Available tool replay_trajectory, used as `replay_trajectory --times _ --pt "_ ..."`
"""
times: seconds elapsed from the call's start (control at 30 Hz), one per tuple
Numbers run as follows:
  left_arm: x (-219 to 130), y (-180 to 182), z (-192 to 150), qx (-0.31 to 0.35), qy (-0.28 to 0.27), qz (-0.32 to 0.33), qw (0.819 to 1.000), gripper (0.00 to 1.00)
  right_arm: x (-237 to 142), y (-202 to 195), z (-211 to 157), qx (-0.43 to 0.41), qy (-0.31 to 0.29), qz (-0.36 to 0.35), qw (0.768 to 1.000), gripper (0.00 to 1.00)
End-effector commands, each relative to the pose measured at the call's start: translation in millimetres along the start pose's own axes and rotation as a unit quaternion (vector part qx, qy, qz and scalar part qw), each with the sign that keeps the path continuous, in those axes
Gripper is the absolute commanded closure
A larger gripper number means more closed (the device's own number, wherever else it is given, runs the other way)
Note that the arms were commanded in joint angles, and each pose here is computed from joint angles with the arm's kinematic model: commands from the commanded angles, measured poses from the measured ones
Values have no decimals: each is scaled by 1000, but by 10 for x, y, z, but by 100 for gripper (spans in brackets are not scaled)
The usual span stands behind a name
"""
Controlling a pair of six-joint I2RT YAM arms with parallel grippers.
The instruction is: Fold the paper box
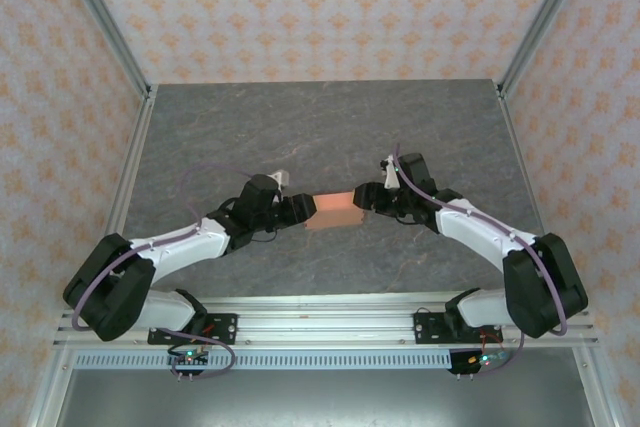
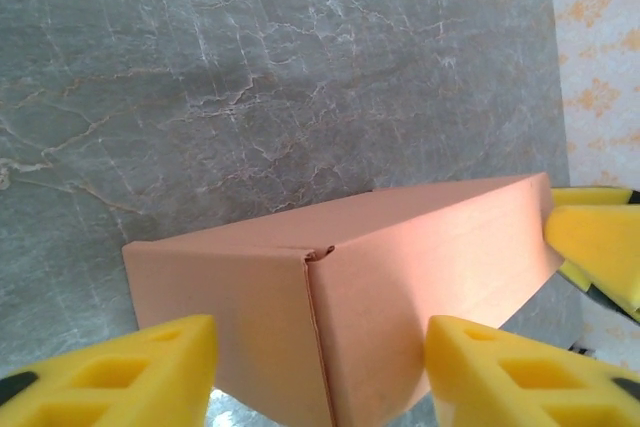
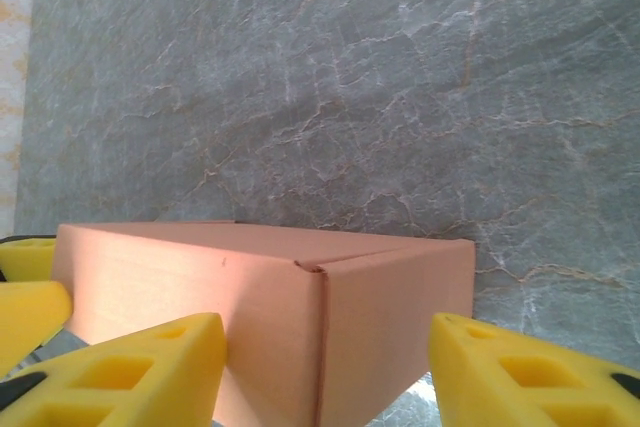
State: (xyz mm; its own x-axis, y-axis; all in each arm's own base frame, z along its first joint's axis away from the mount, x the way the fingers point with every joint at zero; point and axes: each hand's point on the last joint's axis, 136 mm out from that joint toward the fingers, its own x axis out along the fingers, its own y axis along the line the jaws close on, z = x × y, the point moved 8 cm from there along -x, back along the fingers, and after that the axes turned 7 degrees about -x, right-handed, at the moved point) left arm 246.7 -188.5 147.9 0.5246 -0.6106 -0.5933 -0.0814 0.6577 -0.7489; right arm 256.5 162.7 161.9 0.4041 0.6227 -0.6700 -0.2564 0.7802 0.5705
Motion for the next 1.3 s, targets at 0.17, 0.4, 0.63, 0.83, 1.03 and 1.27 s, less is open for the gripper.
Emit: replay_trajectory --times 0.17,0.4,0.63,0.83,1.03,1.27 --pt "106 -160 149 30 -16 -8 999 54 7 203 268 -35 -43 56 997 57" --pt "258 -304 475 107 -82 7 991 55 108 248 586 -110 -90 46 989 61" --pt "474 -198 578 130 -87 28 987 54 195 157 592 -149 -103 25 983 61" --pt "522 -10 431 119 -69 29 990 48 257 -23 313 -136 -84 6 987 58" --pt "451 104 321 103 -62 40 992 36 226 -164 142 -105 -64 -42 992 49" --pt "-155 206 415 117 -165 148 968 28 -417 -291 191 -82 -130 -232 961 39"
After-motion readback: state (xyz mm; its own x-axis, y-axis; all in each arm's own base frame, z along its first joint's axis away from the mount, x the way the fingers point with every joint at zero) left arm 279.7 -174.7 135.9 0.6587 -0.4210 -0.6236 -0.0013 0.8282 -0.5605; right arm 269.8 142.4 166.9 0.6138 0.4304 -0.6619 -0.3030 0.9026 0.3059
